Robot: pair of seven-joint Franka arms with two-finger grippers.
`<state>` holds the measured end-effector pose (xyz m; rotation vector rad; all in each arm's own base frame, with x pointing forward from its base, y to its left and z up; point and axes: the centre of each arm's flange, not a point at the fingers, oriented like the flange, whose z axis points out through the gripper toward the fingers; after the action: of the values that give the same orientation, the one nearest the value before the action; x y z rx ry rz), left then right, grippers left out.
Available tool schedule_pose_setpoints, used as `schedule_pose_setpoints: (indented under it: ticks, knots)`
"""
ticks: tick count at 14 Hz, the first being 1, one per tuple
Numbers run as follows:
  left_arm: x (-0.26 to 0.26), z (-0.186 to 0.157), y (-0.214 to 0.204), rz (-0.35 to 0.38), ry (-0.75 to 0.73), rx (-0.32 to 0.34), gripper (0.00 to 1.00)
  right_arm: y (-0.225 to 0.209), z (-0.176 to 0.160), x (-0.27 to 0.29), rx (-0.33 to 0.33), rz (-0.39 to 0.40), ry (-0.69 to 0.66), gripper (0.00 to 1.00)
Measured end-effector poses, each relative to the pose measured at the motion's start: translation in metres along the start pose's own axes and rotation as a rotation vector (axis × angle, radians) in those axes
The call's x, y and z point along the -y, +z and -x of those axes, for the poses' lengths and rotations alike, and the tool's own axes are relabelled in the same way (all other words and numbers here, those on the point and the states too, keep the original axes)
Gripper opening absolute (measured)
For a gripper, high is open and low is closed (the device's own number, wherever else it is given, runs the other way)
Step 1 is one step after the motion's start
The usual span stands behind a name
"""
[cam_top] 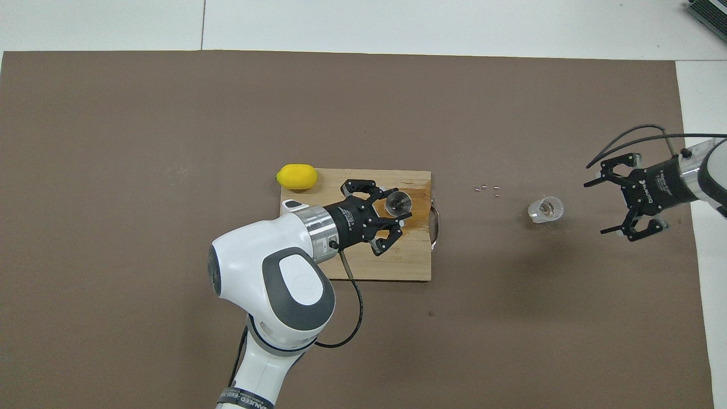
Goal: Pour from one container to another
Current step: 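Lower the metal cup onto the board while the right gripper reaches the glass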
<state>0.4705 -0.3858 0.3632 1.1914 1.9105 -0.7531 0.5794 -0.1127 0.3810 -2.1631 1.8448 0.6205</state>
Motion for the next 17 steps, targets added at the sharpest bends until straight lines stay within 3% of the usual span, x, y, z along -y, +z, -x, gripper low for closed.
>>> schedule_pose_setpoints:
  ticks: [8, 17]
  knots:
    - [0.001, -0.011, 0.01, 0.013, 0.012, -0.034, 0.5, 0.08, -0.048, 0.019, 0.053, 0.01, -0.061, 1.0]
    - [0.001, -0.016, 0.013, 0.023, 0.009, -0.041, 0.5, 0.114, -0.047, 0.012, 0.152, 0.003, -0.07, 1.0]
